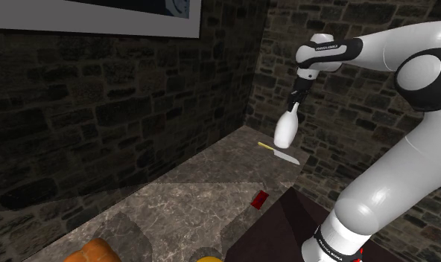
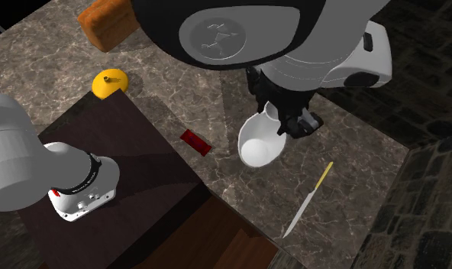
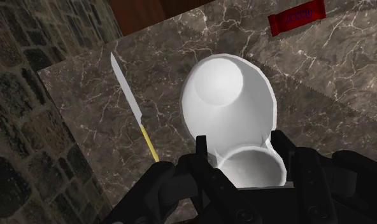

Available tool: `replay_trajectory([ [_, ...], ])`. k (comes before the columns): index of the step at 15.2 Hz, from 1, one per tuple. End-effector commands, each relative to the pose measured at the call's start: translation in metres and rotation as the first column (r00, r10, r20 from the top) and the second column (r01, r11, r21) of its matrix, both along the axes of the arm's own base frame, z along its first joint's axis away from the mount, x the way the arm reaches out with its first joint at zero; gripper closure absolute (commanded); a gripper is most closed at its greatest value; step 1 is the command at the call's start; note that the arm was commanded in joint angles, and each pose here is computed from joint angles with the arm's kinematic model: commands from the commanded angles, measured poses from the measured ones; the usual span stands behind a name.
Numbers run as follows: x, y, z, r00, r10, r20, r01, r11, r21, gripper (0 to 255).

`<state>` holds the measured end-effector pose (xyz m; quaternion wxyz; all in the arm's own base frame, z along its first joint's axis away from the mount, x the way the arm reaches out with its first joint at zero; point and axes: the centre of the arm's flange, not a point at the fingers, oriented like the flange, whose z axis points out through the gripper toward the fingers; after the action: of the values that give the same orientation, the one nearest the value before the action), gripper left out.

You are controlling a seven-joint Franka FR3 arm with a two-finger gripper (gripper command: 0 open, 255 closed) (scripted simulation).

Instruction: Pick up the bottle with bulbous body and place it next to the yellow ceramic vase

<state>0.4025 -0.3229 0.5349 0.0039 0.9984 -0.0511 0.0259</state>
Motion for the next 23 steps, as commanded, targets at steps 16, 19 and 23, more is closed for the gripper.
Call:
replay_trajectory([
  [16, -0.001, 0.0, 0.087, 1.0, 0.0, 0.0, 0.0, 1.0, 0.0, 255],
  [19, -0.004, 0.039, 0.087, 1.0, 0.0, 0.0, 0.0, 1.0, 0.0, 255],
  [23, -0.007, 0.092, 0.087, 1.0, 0.0, 0.0, 0.0, 1.0, 0.0, 255],
])
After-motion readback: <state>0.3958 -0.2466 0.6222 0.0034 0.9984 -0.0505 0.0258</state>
